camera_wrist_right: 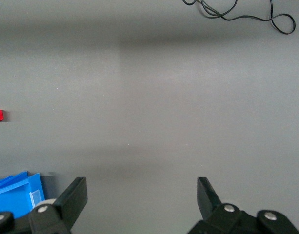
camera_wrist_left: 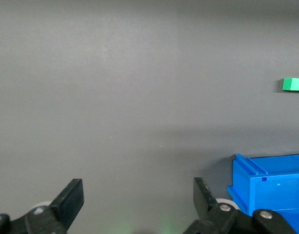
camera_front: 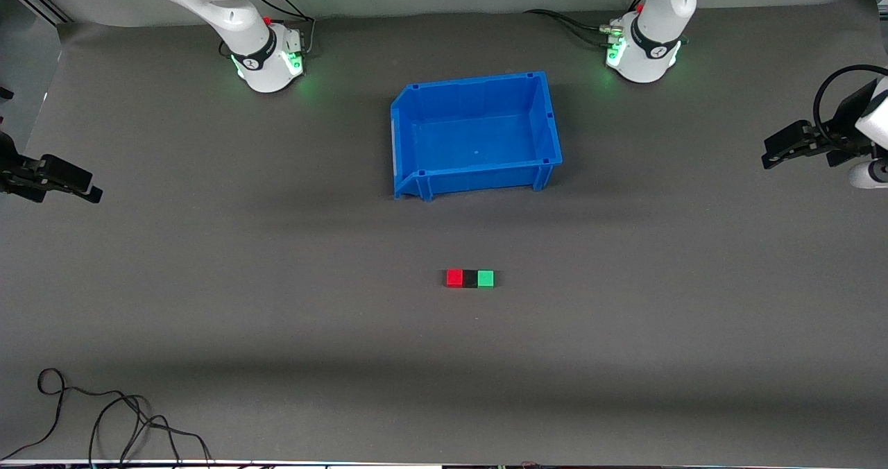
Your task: Attach green and red cubes to black cube
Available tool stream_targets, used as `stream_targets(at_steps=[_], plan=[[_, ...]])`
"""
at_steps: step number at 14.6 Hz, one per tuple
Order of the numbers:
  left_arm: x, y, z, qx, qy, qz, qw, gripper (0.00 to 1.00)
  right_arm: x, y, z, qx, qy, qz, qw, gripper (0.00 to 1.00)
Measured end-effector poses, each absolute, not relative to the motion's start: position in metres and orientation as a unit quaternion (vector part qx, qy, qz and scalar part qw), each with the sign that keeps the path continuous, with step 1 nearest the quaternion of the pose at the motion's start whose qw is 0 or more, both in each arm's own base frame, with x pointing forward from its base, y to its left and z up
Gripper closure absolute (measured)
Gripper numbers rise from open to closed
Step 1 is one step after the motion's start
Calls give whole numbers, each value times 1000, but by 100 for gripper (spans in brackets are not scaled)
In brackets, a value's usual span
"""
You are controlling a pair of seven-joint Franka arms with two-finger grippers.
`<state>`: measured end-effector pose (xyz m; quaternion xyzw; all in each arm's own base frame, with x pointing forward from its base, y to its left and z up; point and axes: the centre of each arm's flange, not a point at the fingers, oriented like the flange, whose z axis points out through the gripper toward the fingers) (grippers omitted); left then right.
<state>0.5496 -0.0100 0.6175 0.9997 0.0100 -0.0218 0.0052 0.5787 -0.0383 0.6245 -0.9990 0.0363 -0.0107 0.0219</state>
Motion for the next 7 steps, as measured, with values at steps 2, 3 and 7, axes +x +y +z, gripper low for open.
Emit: stream_targets(at_steps=[2, 3, 7], plan=[[550, -8, 618, 1000, 10, -19, 4, 0, 578, -39, 625, -999, 37, -11, 22, 0], [550, -7, 618, 1000, 11, -19, 1, 0, 578, -39, 625, -999, 37, -11, 22, 0], [554, -3, 615, 1000, 12, -6, -2, 0, 577, -41, 627, -999, 39, -12, 22, 0]])
